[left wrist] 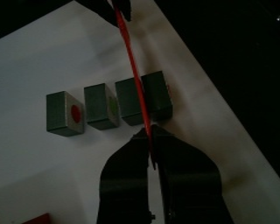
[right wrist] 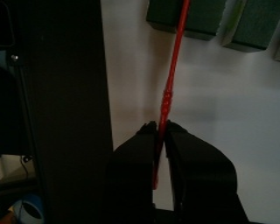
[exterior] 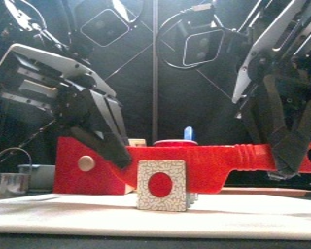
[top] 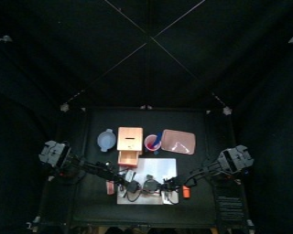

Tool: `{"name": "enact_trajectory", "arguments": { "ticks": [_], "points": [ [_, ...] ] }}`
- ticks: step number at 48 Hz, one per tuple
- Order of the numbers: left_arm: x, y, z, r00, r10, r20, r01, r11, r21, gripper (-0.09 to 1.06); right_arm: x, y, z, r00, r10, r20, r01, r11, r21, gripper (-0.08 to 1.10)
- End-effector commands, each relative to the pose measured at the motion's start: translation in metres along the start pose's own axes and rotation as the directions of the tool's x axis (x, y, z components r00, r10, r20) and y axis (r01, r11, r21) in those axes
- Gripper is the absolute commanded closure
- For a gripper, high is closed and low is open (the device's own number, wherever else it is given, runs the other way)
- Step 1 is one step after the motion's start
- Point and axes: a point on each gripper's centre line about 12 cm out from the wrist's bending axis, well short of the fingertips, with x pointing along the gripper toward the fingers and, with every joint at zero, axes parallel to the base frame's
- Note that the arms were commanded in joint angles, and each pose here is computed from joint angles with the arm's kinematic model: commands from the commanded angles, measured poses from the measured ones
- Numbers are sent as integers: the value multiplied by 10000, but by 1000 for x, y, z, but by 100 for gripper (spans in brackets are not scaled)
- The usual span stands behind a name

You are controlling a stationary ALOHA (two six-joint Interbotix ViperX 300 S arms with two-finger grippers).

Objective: Place sushi on board then cut the sushi with the knife then place the pieces on the plate
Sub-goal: Cut the sushi into 4 pieces

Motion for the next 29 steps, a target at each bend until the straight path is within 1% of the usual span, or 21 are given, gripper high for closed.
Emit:
{"name": "enact_trajectory", "arguments": {
  "ticks": [1,8,14,20,22,25,29],
  "points": [
    [3,0,7,9999,13,154,-14,10000,68,64,-4,10,8,9993,204,304,-199,9997,-161,67],
    [7,-2,5,10000,-43,58,43,10000,17,64,3,13,6,9997,183,137,-179,9995,-243,67],
    [8,-3,6,10000,-58,77,58,10000,23,64,4,16,7,9997,213,135,-209,9993,-301,67],
    [3,-3,13,9996,-32,291,30,10000,60,64,-3,20,12,9992,280,282,-268,9988,-410,67],
    [-1,-2,17,9991,-3,426,-1,10000,90,64,-6,20,13,9992,272,300,-259,9987,-446,67],
    [-6,2,22,9982,94,593,-98,9999,54,64,-12,20,14,9991,271,316,-255,9985,-486,67],
    [-13,3,27,9967,142,801,-147,9999,68,64,-18,18,14,9995,187,264,-172,9982,-575,67]
  ]
}}
